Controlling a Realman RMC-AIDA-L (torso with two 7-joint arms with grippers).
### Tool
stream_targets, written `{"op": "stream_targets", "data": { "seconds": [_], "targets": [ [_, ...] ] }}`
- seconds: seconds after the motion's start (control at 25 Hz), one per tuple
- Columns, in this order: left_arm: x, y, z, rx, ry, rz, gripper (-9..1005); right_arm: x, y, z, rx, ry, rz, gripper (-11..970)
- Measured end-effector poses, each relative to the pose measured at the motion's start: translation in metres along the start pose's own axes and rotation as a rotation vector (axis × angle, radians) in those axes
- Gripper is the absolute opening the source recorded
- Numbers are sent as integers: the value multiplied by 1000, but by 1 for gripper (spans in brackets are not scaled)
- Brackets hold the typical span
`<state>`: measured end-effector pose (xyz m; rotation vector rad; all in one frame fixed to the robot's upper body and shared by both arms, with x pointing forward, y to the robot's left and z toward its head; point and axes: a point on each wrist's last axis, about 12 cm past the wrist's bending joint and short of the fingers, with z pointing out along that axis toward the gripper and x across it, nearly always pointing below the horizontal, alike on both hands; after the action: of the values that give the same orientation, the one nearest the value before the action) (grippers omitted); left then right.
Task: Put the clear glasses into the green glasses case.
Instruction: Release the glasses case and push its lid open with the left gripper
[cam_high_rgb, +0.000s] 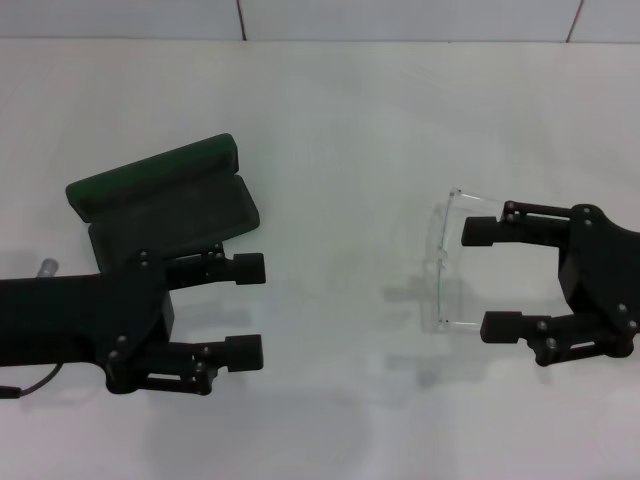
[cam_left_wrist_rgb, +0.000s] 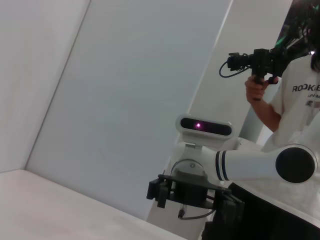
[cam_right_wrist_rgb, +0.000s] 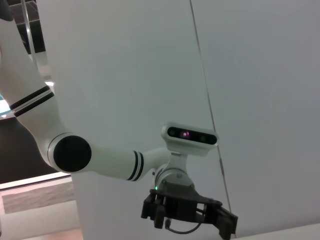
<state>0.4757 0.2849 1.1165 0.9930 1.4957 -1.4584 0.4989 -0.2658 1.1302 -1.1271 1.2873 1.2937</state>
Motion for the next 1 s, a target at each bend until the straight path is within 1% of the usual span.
{"op": "stream_targets", "data": {
  "seconds": [0.2,0.4,0.6,0.8,0.92,1.0],
  "targets": [
    [-2,1,-1,-1,1,-5,873,-6,-3,0,2,-16,-7,837],
    [-8,2,-4,-7,-10,5,873,-14,-6,-1,10,-31,-26,837],
    [-12,3,-10,-18,-17,19,872,-18,-10,3,-2,-22,-35,836],
    [-13,3,-11,-19,-19,22,872,-19,-12,5,-3,-23,-41,835],
    [-15,5,-15,-52,-33,35,872,-19,-16,2,45,-33,-45,835],
    [-18,10,-22,-125,-57,33,872,-18,-19,-4,114,-60,-53,835]
  ]
}}
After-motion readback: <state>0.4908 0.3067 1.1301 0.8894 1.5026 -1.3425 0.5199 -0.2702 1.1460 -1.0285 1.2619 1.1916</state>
